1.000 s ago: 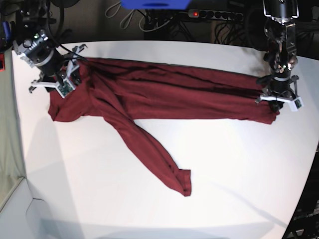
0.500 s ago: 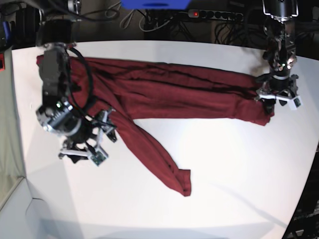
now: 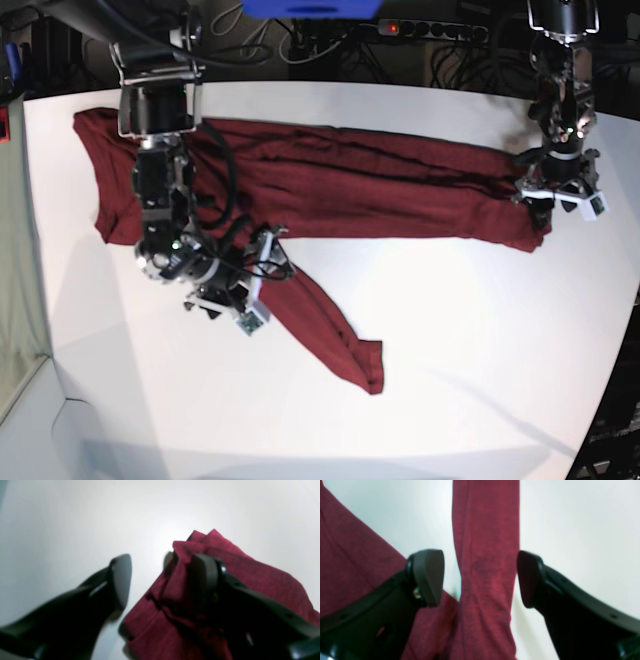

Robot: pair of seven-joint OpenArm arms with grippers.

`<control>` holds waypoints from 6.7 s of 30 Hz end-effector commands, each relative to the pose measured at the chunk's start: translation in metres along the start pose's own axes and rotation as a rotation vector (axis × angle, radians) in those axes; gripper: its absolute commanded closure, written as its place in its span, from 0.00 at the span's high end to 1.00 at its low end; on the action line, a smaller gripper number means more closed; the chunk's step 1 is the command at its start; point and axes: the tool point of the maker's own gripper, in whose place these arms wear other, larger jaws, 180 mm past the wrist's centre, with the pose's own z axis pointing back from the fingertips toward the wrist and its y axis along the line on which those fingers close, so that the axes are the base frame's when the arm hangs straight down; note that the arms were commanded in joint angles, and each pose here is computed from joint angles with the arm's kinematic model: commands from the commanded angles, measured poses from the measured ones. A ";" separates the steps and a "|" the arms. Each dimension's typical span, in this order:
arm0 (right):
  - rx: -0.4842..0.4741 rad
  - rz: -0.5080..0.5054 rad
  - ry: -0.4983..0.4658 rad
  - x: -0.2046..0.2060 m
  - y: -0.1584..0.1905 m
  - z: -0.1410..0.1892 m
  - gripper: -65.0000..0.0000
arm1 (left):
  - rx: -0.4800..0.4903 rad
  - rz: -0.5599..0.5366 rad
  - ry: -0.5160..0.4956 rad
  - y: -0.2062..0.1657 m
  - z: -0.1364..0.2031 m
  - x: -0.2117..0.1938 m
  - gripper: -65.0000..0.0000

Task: Layout the t-shirt on the table in an organized manner, then fold the t-shirt properly
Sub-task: 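Release with the right gripper and grasp the sleeve near the fold, then lift the sleeve with the right gripper and lay it across the strip, then grasp the hanging sleeve end with the left gripper and tuck it onto the strip, then move the left gripper to the strip end and grasp it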

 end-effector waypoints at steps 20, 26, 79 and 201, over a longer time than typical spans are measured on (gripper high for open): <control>-0.013 -0.088 -0.100 0.010 -0.006 -0.013 0.26 | 0.009 0.005 0.038 0.002 -0.001 -0.004 0.57; -0.008 -0.094 -0.088 0.004 -0.002 -0.014 0.26 | 0.009 0.005 0.038 0.002 -0.001 -0.004 0.57; 0.139 0.226 -0.186 0.032 0.160 0.085 0.00 | 0.003 0.009 0.025 -0.002 -0.004 0.002 0.57; -0.375 0.050 0.007 -0.053 -0.044 0.154 0.33 | -0.554 -0.213 0.077 -0.332 -0.012 -0.007 0.00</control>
